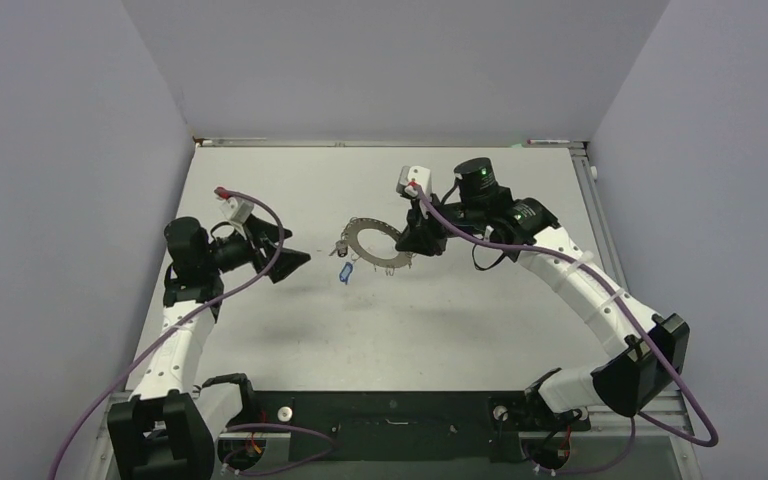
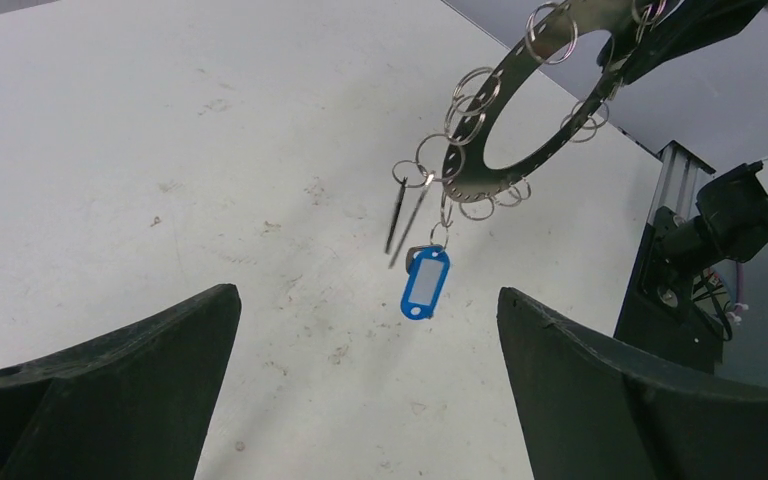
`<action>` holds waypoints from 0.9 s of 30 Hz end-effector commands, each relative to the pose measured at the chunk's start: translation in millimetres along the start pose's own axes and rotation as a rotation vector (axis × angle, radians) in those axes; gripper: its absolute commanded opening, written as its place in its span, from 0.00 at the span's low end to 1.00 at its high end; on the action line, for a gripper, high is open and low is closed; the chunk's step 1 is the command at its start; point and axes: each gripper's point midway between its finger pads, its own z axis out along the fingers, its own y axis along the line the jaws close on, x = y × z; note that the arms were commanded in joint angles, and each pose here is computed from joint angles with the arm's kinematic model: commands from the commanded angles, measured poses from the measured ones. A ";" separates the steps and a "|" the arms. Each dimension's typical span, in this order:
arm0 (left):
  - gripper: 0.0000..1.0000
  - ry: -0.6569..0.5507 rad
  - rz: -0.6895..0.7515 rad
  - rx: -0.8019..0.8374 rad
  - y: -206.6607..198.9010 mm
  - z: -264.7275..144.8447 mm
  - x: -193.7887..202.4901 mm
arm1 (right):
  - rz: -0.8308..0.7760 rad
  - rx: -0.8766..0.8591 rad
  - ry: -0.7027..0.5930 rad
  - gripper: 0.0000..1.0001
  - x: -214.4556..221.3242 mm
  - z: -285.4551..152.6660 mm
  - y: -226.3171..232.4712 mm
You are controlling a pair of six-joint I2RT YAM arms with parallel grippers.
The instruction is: Remove the keys from the keyring
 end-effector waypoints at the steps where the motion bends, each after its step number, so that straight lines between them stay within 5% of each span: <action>1: 1.00 -0.059 0.167 0.060 -3.2 2.9 -22.1 | -0.086 -0.053 -0.109 0.05 -40.4 -25.3 15.1; 10: 1.00 0.145 0.363 0.273 -53.1 29.2 32.4 | -0.087 -0.126 -0.117 0.05 -50.6 -28.1 23.8; 20: 0.76 0.028 0.332 0.298 -51.9 46.7 9.7 | -0.076 -0.173 -0.117 0.05 -45.6 -27.7 28.7; 27: 0.75 -0.003 0.304 0.329 -53.3 53.3 11.6 | -0.086 -0.184 -0.122 0.05 -45.8 -29.3 31.8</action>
